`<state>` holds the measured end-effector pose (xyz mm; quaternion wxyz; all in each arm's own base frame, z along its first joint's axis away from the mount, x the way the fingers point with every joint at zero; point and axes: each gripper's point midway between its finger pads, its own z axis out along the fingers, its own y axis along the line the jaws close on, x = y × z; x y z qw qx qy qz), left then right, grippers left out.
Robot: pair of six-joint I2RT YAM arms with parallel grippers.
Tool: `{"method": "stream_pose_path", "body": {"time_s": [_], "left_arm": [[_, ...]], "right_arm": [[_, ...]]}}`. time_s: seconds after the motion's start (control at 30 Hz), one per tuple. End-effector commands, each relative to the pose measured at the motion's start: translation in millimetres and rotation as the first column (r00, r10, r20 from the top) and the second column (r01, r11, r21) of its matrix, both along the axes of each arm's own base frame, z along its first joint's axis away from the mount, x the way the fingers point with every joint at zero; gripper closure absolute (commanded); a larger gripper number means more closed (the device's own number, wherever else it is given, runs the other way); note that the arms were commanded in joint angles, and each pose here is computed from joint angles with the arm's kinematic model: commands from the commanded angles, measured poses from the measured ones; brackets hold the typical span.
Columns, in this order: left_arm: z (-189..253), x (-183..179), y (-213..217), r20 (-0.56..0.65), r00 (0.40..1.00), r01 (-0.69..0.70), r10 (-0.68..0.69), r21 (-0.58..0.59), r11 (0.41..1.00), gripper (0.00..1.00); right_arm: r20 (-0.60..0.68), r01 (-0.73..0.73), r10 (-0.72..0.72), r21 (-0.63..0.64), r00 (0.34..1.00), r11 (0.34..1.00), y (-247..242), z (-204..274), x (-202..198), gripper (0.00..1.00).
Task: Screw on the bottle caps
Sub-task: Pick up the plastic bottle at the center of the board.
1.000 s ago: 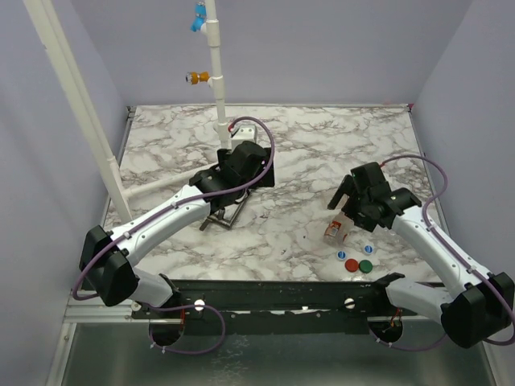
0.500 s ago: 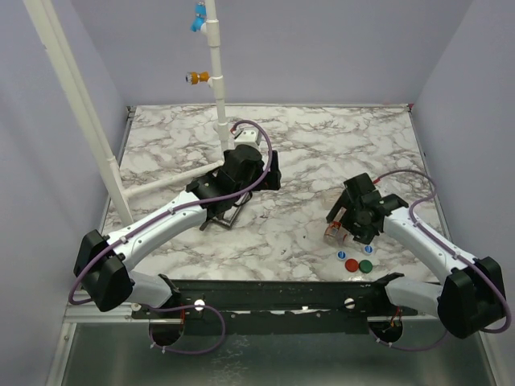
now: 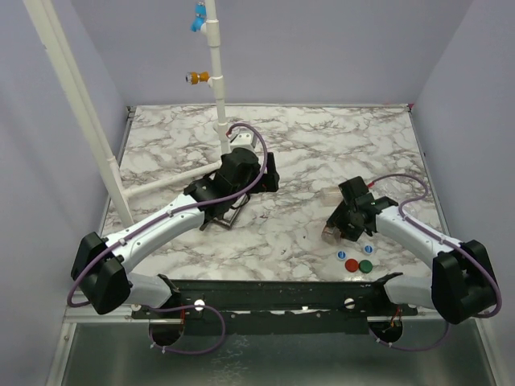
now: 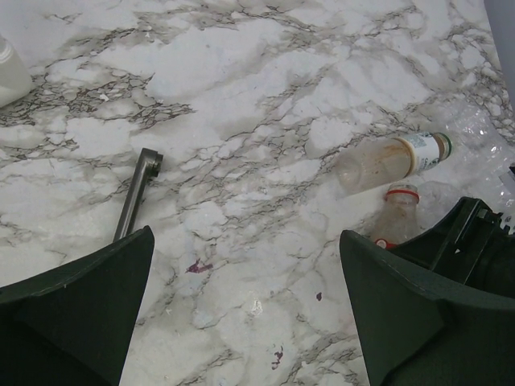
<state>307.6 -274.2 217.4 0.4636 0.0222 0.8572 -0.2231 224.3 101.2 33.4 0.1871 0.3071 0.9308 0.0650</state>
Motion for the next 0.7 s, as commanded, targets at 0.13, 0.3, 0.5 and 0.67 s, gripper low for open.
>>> {"method": "stream_pose_path", "body": {"time_s": [0.13,0.3,0.5,0.67], "left_arm": [[5.7,-6.2,-4.8,-0.060,0.998,0.006,-0.015,-0.155,0.988,0.01],[15.2,-14.3,-23.2,-0.085,0.991,0.080,-0.106,-0.261,0.962,0.01],[35.4,-21.1,-40.7,-0.064,0.975,0.166,-0.214,-0.436,0.884,0.01],[59.0,-22.5,-49.0,-0.012,0.960,0.227,-0.280,-0.552,0.802,0.01]], "right_arm": [[0.144,-0.162,0.145,0.108,0.979,0.981,28.4,43.3,14.8,0.57],[0.348,-0.342,0.255,0.216,0.902,0.915,61.2,103.8,22.4,0.58],[0.613,-0.587,0.338,0.262,0.714,0.766,100.9,166.0,27.5,0.58],[0.753,-0.734,0.341,0.266,0.563,0.624,127.4,199.0,22.6,0.58]]}}
